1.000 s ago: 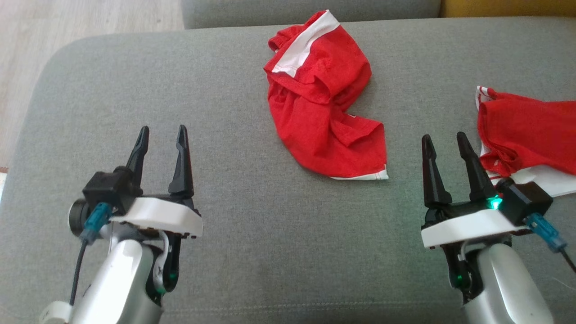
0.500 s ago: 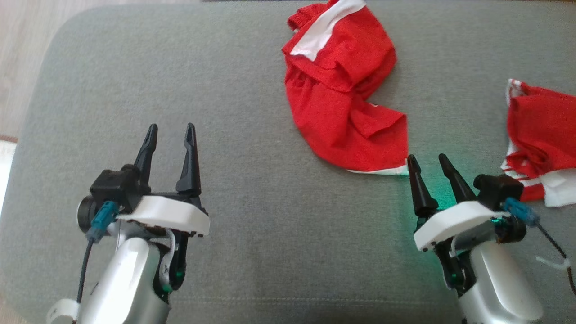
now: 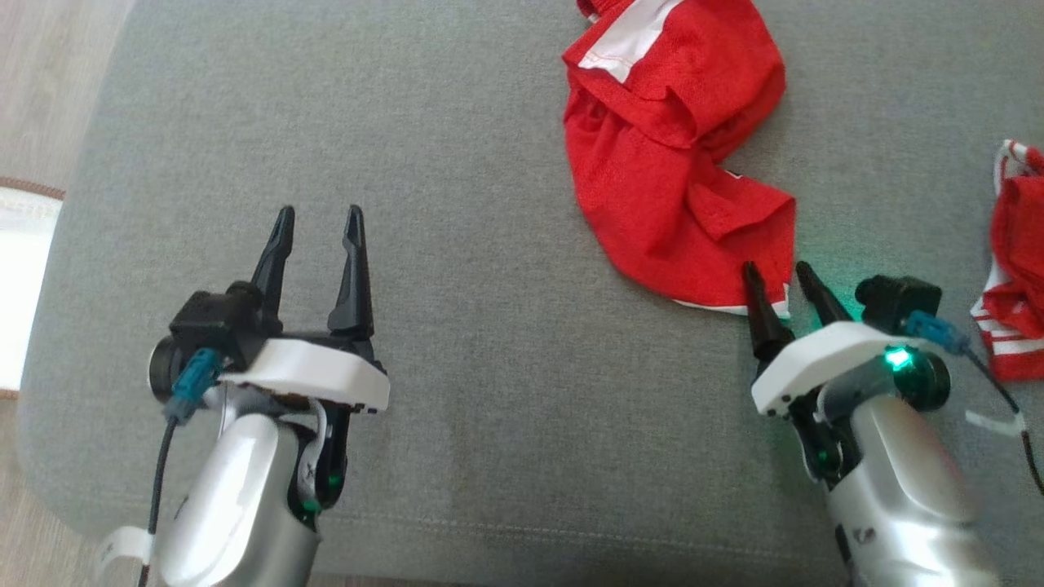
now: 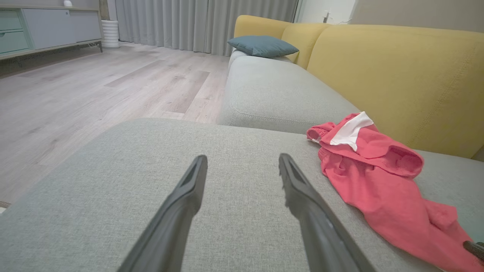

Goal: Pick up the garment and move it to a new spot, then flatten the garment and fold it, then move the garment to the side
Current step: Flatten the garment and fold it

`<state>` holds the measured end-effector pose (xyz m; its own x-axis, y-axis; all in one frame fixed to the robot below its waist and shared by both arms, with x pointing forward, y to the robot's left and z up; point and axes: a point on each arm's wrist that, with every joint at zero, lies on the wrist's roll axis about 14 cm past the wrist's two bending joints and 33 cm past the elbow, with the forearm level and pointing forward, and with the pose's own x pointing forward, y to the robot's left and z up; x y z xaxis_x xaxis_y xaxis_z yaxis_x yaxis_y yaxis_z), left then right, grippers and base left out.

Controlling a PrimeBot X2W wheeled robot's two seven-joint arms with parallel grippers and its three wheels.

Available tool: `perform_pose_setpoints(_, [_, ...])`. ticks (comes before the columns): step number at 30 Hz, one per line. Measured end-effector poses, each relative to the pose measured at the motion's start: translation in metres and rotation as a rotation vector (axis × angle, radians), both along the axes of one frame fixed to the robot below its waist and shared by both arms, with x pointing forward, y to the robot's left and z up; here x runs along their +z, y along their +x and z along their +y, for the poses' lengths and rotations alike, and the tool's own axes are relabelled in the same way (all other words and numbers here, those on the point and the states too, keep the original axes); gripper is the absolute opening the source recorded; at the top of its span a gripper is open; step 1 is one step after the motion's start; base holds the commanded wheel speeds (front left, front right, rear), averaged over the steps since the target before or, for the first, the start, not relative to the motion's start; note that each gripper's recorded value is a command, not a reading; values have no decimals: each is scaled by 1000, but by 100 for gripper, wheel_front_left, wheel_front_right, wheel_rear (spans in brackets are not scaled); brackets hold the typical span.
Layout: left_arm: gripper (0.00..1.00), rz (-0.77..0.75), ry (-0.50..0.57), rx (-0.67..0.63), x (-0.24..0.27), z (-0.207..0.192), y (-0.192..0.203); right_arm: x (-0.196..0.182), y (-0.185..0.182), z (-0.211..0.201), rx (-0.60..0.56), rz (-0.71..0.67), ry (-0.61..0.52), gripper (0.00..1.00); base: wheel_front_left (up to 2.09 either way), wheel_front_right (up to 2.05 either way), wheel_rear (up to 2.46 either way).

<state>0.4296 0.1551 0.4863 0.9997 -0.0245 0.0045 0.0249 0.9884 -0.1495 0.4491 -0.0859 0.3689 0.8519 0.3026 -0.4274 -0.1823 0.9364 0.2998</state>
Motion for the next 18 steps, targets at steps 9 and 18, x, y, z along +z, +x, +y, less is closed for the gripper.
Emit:
perform_pose_setpoints(9, [100, -3, -6, 10, 1, 3, 1, 10, 12, 31, 98, -18, 11, 0, 0, 0, 0])
perform_pose_setpoints(18, [100, -51, -4, 24, 20, 7, -8, 122, 31, 90, 260, -381, 75, 0, 0, 0, 0])
